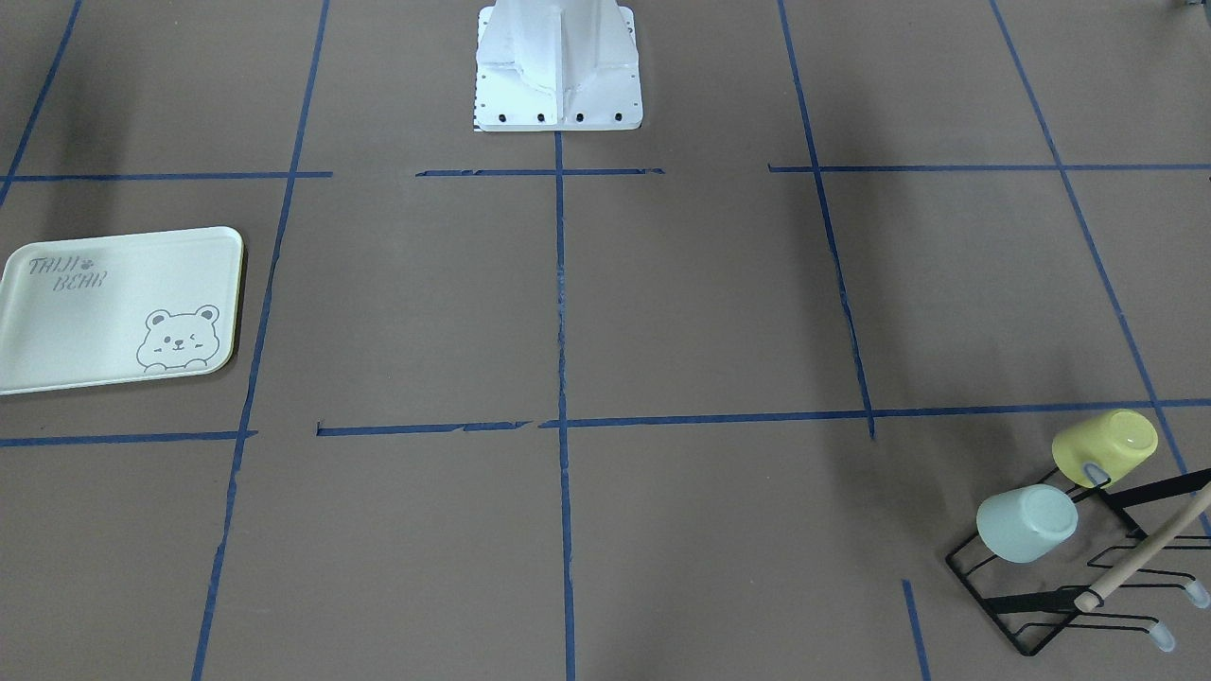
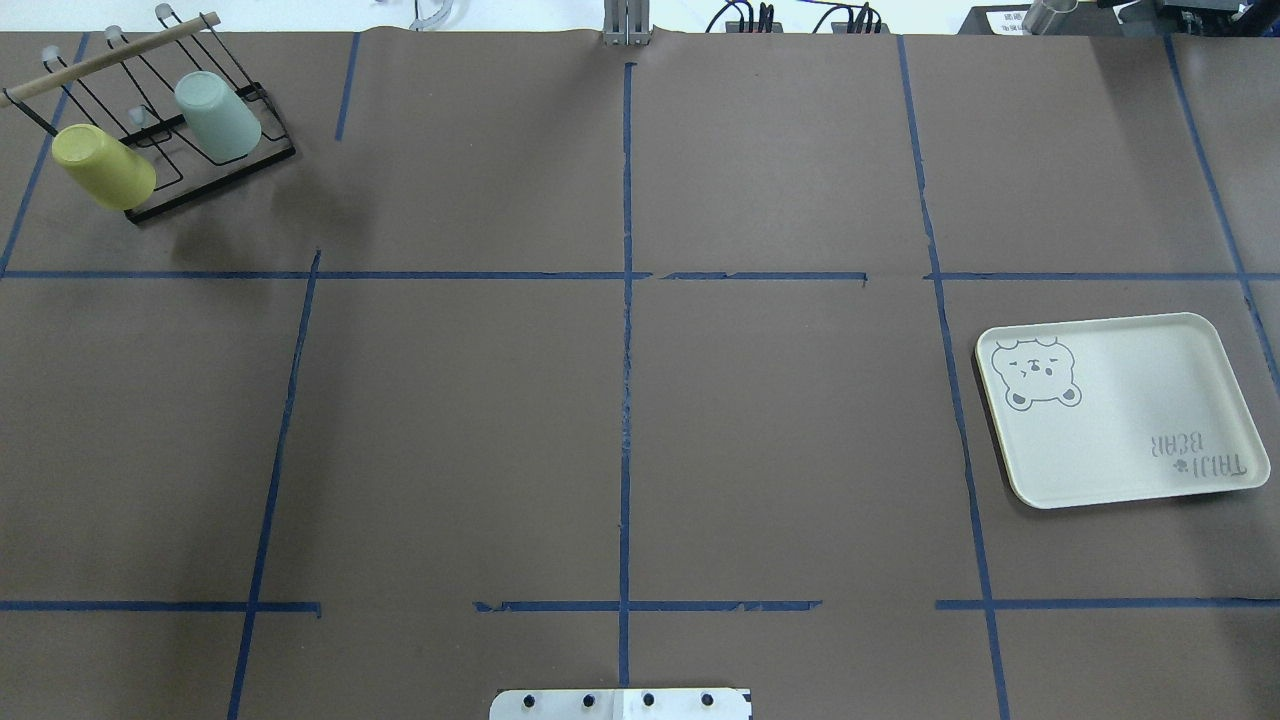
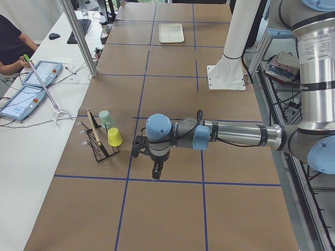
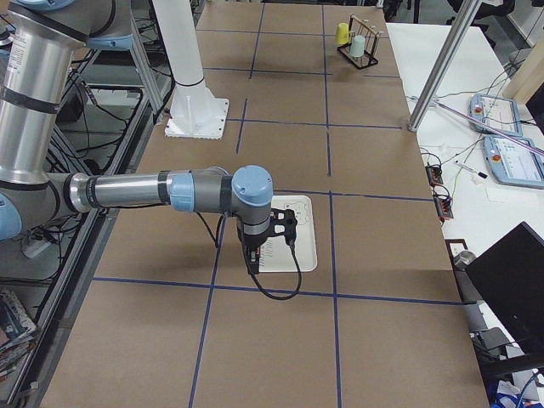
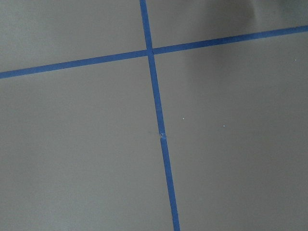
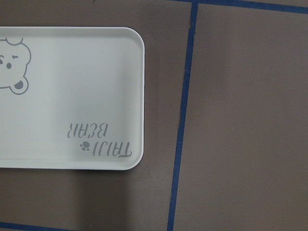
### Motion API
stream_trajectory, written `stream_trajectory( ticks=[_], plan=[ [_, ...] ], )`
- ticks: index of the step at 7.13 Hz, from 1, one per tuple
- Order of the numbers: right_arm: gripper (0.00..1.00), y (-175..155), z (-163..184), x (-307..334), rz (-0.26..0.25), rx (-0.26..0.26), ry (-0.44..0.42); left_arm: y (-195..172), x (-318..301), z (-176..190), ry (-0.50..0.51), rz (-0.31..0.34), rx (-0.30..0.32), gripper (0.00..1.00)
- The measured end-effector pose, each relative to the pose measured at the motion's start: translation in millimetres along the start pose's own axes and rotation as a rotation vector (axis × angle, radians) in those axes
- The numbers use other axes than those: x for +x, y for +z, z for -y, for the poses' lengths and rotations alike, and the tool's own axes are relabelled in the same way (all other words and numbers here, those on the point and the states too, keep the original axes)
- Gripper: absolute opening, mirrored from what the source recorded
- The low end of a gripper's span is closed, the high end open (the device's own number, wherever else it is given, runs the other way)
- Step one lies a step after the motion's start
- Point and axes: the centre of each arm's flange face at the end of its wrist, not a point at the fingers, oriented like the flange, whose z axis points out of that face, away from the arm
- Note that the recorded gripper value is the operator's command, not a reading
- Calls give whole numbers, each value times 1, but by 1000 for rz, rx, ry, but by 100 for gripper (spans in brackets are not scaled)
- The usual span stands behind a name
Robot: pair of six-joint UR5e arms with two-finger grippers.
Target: Left arm grabs green cup and hands to right arm on tray
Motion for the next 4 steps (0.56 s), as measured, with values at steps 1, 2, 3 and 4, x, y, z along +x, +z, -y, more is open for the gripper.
stream_trajectory(
  ticks=[1,2,3,4],
  plan=[
    [100,1,0,0,2,-2,0,-1,1,-1,7,0,4,100],
    [100,1,0,1,3,-2,2,-2,3,-2,19,0,6,100],
    [100,2,0,1,4,-3,3,0,3,-2,24,-1,1,100],
    [100,4,0,1,5,-7,2,2,2,-4,23,-1,-4,100]
  ],
)
